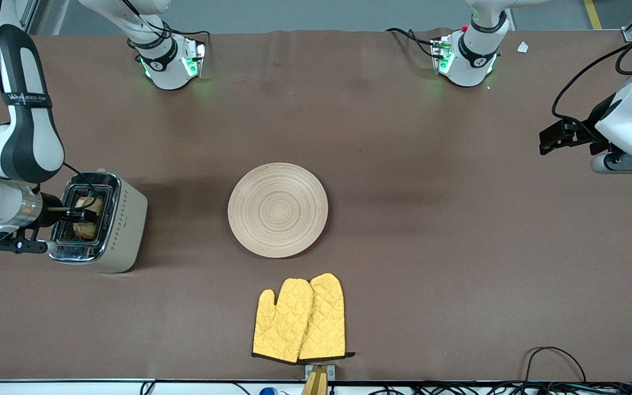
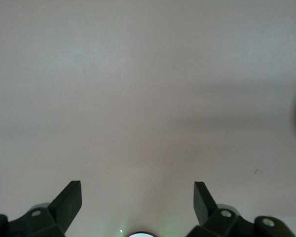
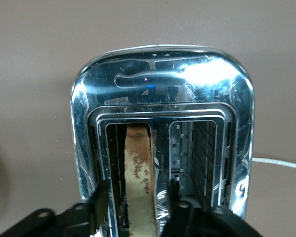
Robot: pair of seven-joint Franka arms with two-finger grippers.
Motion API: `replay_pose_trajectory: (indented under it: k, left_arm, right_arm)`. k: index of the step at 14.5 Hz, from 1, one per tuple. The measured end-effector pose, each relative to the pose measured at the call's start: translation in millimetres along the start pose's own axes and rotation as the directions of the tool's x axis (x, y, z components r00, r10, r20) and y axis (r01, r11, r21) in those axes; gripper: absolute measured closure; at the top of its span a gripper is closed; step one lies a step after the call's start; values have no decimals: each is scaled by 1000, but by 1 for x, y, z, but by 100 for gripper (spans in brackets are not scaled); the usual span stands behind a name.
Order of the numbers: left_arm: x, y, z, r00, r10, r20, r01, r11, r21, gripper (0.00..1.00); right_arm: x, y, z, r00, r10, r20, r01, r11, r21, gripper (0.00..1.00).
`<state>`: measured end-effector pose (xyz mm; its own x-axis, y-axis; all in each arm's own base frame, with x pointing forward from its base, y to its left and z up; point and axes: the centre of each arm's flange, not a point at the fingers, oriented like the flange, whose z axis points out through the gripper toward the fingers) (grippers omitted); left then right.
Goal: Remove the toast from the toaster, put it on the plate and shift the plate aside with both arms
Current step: 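Grasp the bread slice with the right gripper and lift it out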
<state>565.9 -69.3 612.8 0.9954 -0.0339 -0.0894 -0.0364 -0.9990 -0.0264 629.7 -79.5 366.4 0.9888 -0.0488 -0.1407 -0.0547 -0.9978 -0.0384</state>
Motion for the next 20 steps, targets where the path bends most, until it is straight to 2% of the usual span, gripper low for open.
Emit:
replay_pose_trajectory:
  k: [2, 3, 4, 8, 12, 15, 18, 20]
  left_arm:
    - [0, 0, 0, 1000, 0, -1, 0, 1000, 0, 0]
    - [0, 0, -1, 1000, 0, -1, 0, 1000, 0, 0]
    - [0, 0, -1, 1000, 0, -1, 0, 1000, 0, 0]
    - [0, -1, -1, 1000, -2, -2, 2, 1000, 0, 0]
    - [0, -3, -2, 1000, -5, -4, 5, 1000, 0, 0]
    - [0, -3, -2, 1000, -6, -5, 6, 1000, -1, 0]
    - [1, -4, -2, 1000, -7, -6, 7, 1000, -1, 0]
    - [2, -4, 0, 1000, -8, -4, 7, 1000, -1, 0]
  right_arm:
    - [-1, 11, -1, 1000, -21, 1, 21, 1000, 2, 76]
    - [-2, 12, -3, 1000, -22, 7, 22, 1000, 4, 85]
    - [-3, 11, -5, 1000, -23, 17, 23, 1000, 6, 89]
    - [-8, 9, -36, 998, -26, 54, 26, 1000, 12, 89]
    - [-22, -6, -107, 998, -26, 60, 25, 1000, 12, 93]
    - [-26, -60, -128, 998, 7, 66, -7, 1000, -6, 93]
    - [-29, -134, -123, 997, 35, 65, -32, 999, -39, 93]
    - [-29, -174, -115, 996, 71, 44, -69, 996, -51, 93]
